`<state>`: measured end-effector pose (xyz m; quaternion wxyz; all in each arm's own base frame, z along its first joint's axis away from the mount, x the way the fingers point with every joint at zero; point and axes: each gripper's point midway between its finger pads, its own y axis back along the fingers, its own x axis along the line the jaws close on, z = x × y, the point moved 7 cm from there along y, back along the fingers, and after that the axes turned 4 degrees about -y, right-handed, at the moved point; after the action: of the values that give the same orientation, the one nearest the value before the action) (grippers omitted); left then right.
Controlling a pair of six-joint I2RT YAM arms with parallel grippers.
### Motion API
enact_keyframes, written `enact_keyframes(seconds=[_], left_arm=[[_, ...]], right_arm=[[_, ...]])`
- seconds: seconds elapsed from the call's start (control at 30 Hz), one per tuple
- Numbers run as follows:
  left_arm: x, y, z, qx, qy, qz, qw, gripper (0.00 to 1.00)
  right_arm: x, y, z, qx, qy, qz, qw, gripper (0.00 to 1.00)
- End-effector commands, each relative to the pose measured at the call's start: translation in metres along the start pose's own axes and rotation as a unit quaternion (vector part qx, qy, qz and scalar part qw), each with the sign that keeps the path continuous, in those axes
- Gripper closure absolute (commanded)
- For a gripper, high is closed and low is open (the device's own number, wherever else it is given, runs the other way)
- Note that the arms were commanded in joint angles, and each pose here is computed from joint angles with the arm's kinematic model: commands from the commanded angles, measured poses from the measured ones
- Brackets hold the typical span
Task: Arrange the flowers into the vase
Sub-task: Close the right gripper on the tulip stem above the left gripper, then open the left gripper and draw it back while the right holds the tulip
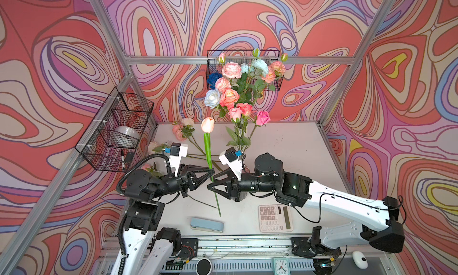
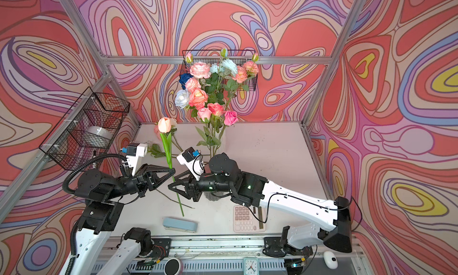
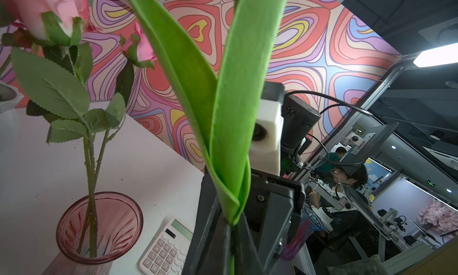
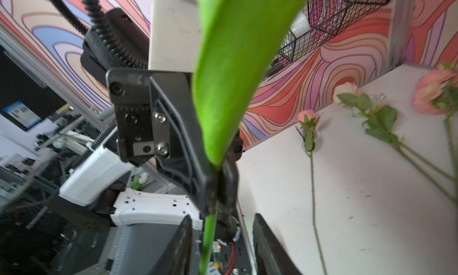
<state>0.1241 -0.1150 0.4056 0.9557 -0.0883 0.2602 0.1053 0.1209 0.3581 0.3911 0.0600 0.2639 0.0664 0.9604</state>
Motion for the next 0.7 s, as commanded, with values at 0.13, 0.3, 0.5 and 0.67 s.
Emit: enact_keyframes(seconds=[0.13,0.3,0.5,0.67], left_arm=[[-0.007,0.000,0.004,-0.008,-0.011,-0.016,1.000,0.48],[-0.005,0.003,0.007,-0.042,-0.008,0.015,0.999,0.10],[0.012,0.017,-0.001,-0.096,-0.010,0.134,0.986,0.00],[0.040,0.030,-0.022,-0.111,0.020,0.234,0.966,0.00]], right_arm=[[0.009,0.003,0.008,-0.026,0.015,0.012,0.999,1.00],[0.004,0.021,0.009,-0.064,0.026,-0.028,0.997,1.00],[-0.016,0.058,0.015,-0.145,0.070,-0.158,0.974,1.00],[-0.040,0.074,0.015,-0.198,0.127,-0.278,0.931,1.00]])
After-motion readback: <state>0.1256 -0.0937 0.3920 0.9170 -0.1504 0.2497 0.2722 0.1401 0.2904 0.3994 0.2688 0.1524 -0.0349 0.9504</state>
